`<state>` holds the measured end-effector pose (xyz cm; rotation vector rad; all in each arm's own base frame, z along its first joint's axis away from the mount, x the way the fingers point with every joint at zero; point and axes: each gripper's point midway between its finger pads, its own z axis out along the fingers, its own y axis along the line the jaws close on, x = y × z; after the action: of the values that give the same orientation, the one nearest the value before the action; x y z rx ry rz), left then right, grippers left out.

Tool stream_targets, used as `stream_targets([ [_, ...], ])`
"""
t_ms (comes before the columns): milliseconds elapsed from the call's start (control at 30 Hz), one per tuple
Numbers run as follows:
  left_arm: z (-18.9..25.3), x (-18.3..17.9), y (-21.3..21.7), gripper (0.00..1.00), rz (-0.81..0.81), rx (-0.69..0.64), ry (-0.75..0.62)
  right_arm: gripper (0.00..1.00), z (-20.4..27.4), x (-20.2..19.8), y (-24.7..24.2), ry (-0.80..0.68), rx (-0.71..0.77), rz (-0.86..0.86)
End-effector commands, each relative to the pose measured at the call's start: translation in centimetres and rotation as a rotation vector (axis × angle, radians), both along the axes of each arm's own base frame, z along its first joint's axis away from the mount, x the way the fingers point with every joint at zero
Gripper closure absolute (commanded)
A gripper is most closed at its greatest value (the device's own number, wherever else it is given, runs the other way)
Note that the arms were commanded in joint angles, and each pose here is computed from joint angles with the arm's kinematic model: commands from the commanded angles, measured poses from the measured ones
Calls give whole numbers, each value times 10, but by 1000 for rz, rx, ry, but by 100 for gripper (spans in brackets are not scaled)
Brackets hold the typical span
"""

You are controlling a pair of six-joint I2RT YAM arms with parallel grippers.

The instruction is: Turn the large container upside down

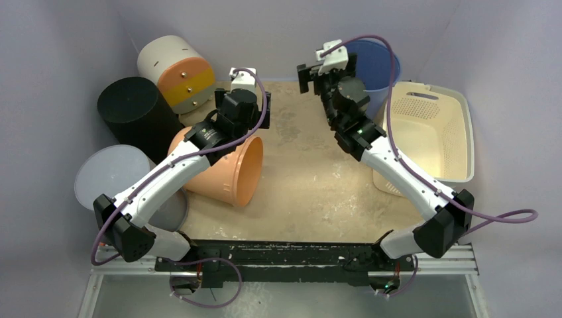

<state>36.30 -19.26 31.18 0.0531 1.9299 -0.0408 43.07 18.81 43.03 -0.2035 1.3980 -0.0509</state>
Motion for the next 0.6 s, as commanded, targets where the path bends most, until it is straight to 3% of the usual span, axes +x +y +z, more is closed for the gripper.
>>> stream_targets([
  [0, 28, 0, -3, 7, -12, -10, -38, 5, -36, -24, 29, 98, -13, 80],
  [333, 84, -4, 36, 7, 128, 72, -107, 9, -65, -103, 50, 184, 127, 308],
  [567, 143, -33, 73, 7, 201, -22, -248, 11, -108, -134, 108, 300, 201, 568],
])
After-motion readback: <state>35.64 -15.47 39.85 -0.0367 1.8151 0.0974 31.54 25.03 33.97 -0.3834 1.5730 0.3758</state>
